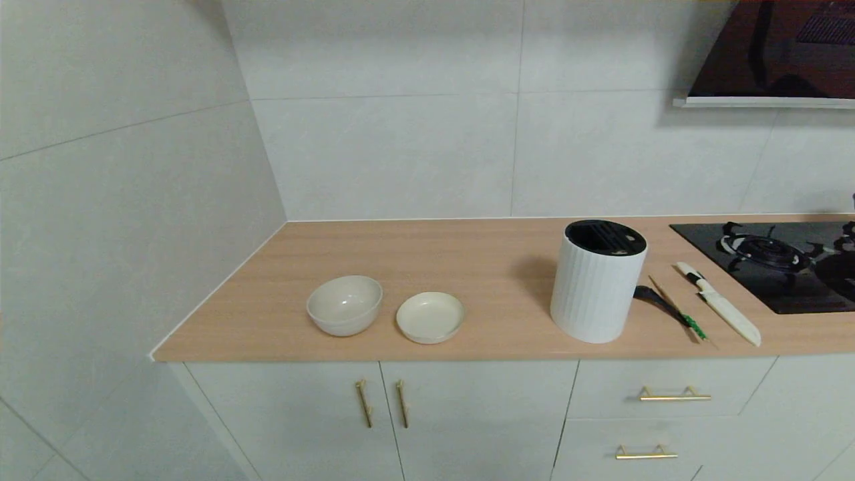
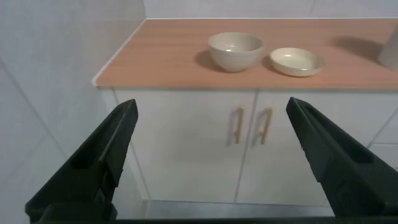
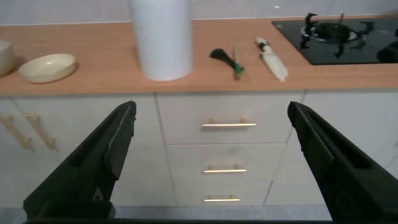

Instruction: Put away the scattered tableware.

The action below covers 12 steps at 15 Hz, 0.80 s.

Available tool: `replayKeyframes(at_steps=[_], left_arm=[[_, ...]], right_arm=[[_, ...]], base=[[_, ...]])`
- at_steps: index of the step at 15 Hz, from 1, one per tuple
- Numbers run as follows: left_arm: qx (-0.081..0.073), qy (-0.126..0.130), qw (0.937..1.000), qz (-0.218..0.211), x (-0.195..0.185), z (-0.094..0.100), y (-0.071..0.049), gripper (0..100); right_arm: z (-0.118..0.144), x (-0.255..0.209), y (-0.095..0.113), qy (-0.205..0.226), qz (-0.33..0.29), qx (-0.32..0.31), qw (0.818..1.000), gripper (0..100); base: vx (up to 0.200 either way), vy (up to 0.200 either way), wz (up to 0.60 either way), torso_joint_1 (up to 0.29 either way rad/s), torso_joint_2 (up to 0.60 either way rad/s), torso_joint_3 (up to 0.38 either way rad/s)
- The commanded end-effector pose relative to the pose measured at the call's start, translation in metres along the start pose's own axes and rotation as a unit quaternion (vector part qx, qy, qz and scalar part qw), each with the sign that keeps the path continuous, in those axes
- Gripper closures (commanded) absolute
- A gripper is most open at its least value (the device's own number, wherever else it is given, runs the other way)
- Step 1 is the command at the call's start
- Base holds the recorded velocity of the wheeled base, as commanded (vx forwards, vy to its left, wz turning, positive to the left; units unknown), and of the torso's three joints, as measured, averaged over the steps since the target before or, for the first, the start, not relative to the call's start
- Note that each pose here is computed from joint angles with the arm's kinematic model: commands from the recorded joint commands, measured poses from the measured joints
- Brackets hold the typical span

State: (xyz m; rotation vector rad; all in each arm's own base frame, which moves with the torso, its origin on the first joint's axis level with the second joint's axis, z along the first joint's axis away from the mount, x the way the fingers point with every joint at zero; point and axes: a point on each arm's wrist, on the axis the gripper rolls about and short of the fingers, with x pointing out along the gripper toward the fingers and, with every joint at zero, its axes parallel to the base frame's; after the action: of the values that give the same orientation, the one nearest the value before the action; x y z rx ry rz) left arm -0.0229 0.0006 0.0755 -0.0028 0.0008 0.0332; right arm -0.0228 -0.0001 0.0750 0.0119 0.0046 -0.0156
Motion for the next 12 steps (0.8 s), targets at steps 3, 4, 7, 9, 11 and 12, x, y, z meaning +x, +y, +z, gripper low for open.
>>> replayKeyframes(at_steps=[3, 4, 7, 9, 11, 12], left_arm=[[0.0, 0.0, 1.0, 0.0, 0.0001, -0.0002, 0.0, 0], [0.0, 0.001, 1.0, 0.0, 0.0002, -0.0002, 0.0, 0], [0.0, 0.0, 1.0, 0.0, 0.0001, 0.0002, 0.0, 0], [0.0, 0.0, 1.0, 0.0, -0.0001, 0.0002, 0.0, 0], [-0.001, 0.0, 1.0, 0.0, 0.0001, -0.0002, 0.0, 0], [-0.001, 0.0, 1.0, 0.0, 0.0002, 0.0, 0.0, 0]], right_arm=[[0.0, 0.0, 0.0, 0.0, -0.001, 0.0, 1.0, 0], [0.0, 0.0, 0.0, 0.0, 0.0, 0.0, 1.0, 0], [0.0, 0.0, 0.0, 0.0, 0.0, -0.001, 1.0, 0], [0.0, 0.0, 0.0, 0.0, 0.0, 0.0, 1.0, 0], [0.0, 0.0, 0.0, 0.0, -0.001, -0.001, 1.0, 0], [0.0, 0.0, 0.0, 0.0, -0.001, -0.001, 1.0, 0]], base=[[0.0, 0.2, 0.0, 0.002, 0.01, 0.002], [0.0, 0.2, 0.0, 0.002, 0.0, 0.002], [0.0, 0.2, 0.0, 0.006, 0.0, -0.001], [0.0, 0.2, 0.0, 0.0, 0.0, 0.002], [0.0, 0.2, 0.0, 0.005, 0.0, 0.0], [0.0, 0.0, 0.0, 0.0, 0.0, 0.0]])
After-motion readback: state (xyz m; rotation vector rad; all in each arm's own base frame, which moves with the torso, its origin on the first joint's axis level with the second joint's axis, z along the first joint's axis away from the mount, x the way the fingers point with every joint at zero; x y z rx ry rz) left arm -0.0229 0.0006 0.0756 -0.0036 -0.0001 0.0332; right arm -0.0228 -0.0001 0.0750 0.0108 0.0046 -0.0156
